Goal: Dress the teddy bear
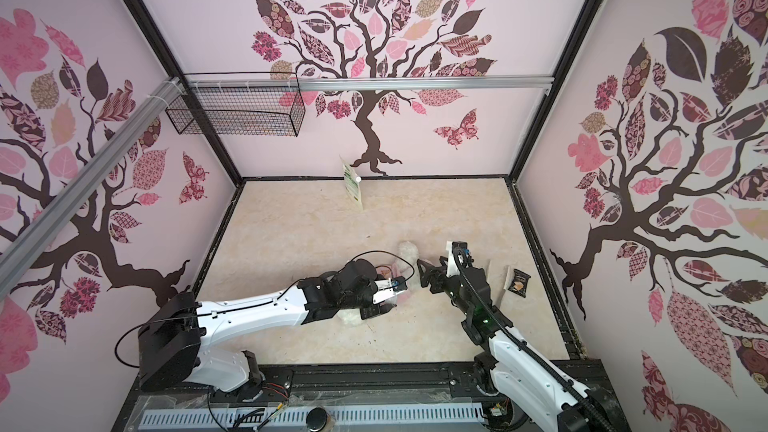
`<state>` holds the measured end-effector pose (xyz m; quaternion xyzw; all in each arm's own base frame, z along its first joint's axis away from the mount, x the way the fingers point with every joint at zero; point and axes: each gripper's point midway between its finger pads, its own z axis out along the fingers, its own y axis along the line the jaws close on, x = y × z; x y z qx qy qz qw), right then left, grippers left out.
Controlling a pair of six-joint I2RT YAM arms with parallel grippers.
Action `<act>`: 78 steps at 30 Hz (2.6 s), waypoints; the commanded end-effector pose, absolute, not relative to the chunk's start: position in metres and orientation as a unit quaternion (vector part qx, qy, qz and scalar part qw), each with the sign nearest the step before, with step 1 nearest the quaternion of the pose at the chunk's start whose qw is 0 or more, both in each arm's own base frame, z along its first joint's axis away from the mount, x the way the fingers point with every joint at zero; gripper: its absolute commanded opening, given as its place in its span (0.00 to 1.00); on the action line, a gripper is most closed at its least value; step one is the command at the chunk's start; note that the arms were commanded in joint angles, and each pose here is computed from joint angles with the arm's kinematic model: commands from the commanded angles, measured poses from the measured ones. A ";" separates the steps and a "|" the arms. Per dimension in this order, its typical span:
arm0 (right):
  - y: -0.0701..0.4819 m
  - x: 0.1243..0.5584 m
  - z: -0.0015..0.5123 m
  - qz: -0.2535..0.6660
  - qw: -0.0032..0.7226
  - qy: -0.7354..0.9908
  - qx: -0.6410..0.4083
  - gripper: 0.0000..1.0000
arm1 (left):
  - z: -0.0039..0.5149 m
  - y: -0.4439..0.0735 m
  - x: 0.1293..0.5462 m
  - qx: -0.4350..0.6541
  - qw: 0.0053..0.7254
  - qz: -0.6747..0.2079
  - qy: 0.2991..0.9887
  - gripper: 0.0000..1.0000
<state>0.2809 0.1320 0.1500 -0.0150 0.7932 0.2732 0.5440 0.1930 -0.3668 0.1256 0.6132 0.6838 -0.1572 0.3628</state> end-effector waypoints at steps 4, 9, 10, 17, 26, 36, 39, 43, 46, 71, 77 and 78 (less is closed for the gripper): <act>0.136 0.281 0.145 0.293 0.536 0.792 -0.009 0.86 | 0.143 -0.383 0.201 0.614 0.385 -0.158 0.671 0.53; 0.137 0.280 0.141 0.293 0.531 0.795 -0.010 0.86 | 0.142 -0.382 0.201 0.615 0.377 -0.157 0.675 0.37; 0.137 0.280 0.140 0.293 0.531 0.795 -0.010 0.86 | 0.144 -0.382 0.200 0.613 0.379 -0.159 0.675 0.36; 0.138 0.278 0.133 0.295 0.521 0.801 -0.010 0.86 | 0.161 -0.384 0.195 0.591 0.393 -0.194 0.677 0.21; 0.139 0.272 0.126 0.305 0.515 0.801 -0.010 0.86 | 0.206 -0.371 0.202 0.505 0.430 -0.300 0.686 0.01; 0.141 0.267 0.113 0.324 0.497 0.805 0.004 0.86 | 0.208 -0.363 0.201 0.478 0.430 -0.333 0.689 0.00; 0.142 0.265 0.112 0.329 0.494 0.804 0.007 0.85 | 0.202 -0.362 0.201 0.475 0.424 -0.335 0.694 0.00; 0.142 0.265 0.118 0.333 0.502 0.798 0.005 0.85 | 0.204 -0.364 0.198 0.474 0.421 -0.345 0.692 0.00; 0.155 0.260 0.136 0.358 0.511 0.781 -0.041 0.84 | 0.213 -0.365 0.196 0.468 0.426 -0.364 0.684 0.00; 0.240 0.196 0.233 0.357 0.602 0.634 -0.328 0.83 | 0.237 -0.333 0.218 0.403 0.446 -0.379 0.703 0.00; 0.265 0.192 0.218 0.368 0.580 0.635 -0.352 0.86 | 0.244 -0.340 0.214 0.399 0.438 -0.408 0.695 0.00; 0.269 0.193 0.216 0.371 0.576 0.636 -0.356 0.85 | 0.244 -0.341 0.214 0.397 0.438 -0.411 0.694 0.00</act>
